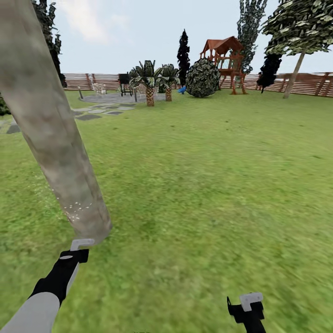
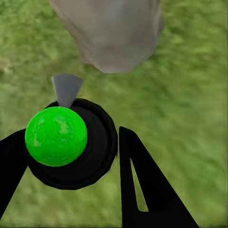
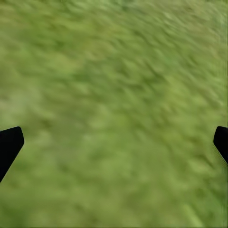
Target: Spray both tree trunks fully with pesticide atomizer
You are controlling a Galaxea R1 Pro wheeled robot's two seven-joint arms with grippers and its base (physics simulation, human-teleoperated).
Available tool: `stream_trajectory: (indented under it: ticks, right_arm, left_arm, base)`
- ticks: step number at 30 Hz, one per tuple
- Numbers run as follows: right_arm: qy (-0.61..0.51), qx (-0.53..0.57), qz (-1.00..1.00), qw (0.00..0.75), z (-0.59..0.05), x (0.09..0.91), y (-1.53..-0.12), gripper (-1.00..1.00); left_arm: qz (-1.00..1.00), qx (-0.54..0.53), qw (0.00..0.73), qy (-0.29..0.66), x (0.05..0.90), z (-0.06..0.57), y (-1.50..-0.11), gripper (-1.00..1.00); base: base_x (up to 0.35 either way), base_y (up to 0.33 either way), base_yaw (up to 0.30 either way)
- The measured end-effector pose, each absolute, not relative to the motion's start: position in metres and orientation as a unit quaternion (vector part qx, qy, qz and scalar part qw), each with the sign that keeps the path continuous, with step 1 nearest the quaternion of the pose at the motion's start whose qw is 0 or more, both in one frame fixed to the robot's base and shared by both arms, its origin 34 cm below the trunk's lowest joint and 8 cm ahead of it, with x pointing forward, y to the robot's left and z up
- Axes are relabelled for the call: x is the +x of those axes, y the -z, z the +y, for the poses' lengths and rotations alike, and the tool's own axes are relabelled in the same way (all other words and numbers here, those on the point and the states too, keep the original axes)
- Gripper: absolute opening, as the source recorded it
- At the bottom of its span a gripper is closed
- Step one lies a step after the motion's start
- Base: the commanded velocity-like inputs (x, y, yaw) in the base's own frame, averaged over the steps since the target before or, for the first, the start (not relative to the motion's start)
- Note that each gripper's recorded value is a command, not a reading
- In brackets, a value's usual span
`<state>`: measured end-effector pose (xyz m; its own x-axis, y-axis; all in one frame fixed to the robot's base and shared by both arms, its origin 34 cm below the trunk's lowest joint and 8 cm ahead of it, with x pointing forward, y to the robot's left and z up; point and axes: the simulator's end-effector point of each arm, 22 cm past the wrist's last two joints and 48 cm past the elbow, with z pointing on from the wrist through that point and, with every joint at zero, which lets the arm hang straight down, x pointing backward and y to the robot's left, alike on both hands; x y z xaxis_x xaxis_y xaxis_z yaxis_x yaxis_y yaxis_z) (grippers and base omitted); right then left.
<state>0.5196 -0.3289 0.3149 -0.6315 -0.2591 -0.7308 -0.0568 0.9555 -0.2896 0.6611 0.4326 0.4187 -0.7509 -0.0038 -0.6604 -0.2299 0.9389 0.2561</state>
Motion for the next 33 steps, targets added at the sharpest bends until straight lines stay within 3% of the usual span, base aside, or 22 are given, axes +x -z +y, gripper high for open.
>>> stream_trajectory:
  ticks: [13,33]
  right_arm:
    - [0.120,-0.088,0.895,0.420,-0.3289,0.5196,-0.3148,1.00]
    - [0.120,-0.089,0.895,0.420,-0.3287,0.5196,-0.3148,1.00]
  left_arm:
    - [0.921,-0.065,0.348,-0.165,0.6608,0.4356,-0.4195,-1.00]
    - [0.921,-0.064,0.347,-0.164,0.6609,0.4340,-0.4189,-1.00]
  base:
    - [0.061,-0.257,0.045]
    - [0.256,-0.156,0.273]
